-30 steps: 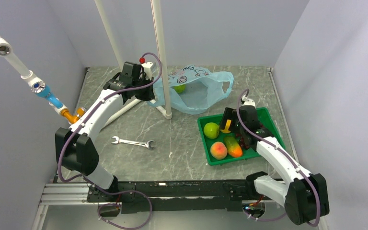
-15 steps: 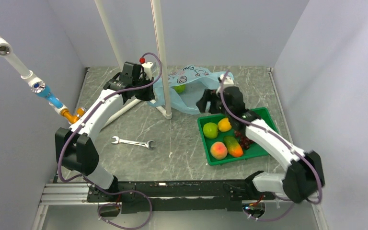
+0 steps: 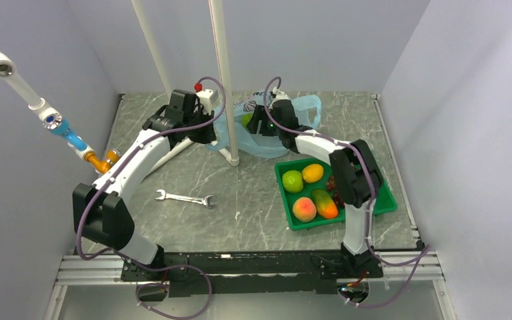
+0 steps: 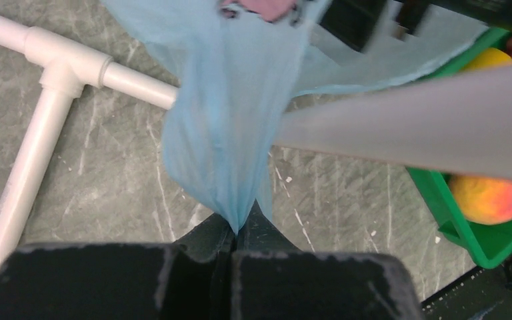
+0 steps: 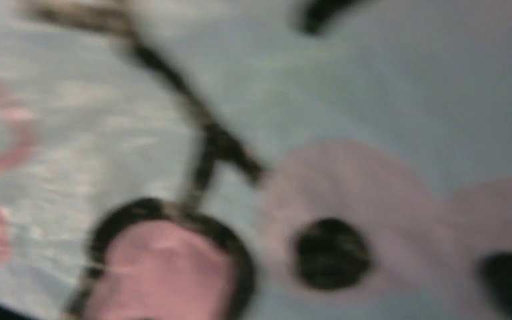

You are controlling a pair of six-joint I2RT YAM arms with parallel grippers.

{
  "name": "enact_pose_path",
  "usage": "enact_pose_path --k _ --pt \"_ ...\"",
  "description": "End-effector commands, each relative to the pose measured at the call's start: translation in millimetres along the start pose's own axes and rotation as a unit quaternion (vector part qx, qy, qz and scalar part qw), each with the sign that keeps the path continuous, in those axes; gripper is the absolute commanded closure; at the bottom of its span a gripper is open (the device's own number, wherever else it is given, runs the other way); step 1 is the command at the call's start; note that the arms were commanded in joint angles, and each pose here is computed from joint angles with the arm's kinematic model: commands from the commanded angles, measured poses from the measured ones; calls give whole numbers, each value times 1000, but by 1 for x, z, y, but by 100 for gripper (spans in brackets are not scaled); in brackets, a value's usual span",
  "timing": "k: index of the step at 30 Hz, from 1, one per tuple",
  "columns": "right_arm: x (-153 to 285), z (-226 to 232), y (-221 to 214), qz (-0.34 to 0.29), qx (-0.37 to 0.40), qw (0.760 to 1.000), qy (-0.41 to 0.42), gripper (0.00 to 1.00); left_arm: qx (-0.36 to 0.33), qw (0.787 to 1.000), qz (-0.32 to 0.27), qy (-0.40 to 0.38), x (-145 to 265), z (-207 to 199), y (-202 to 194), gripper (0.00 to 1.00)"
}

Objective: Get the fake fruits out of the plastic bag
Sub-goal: Take out the fake fruit from the plastic bag.

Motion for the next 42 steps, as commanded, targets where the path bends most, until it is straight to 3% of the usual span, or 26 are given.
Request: enact_pose_path --k 1,9,13,18,24,31,33,36,42 --pt "-30 14 28 -67 -22 997 26 24 -33 995 -66 -64 25 -19 14 100" --pt "-80 2 26 -81 -46 996 -15 1 -40 994 -70 -79 27 -22 14 100" --pt "-100 -2 23 -72 -41 996 -25 1 -35 994 -59 -88 21 -23 13 100" --pt "-118 7 12 -45 -6 995 91 1 -30 995 -47 -79 16 -21 12 100" --pt "-131 5 -10 -6 11 990 137 1 -27 995 -44 -81 15 -22 12 100" --pt "-156 14 -24 29 15 997 74 1 -28 995 -43 -80 16 -22 12 100" --pt "-161 12 -23 28 9 999 34 4 -28 996 -43 -79 16 -22 12 100" --pt "-160 14 -24 29 0 999 38 13 -28 996 -41 -76 15 -21 12 100" --pt "-160 12 -33 57 -8 998 37 43 -27 996 -41 -79 15 -22 12 100"
Point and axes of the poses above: each gripper's point midway between its finger pads, its own x axis back along the fingers, its own z axis along the line the jaws close on, y = z × x, the point moved 10 cm from there along x, back along the fingers, and after that the axes turned 2 degrees about x, right-handed, at the moved point
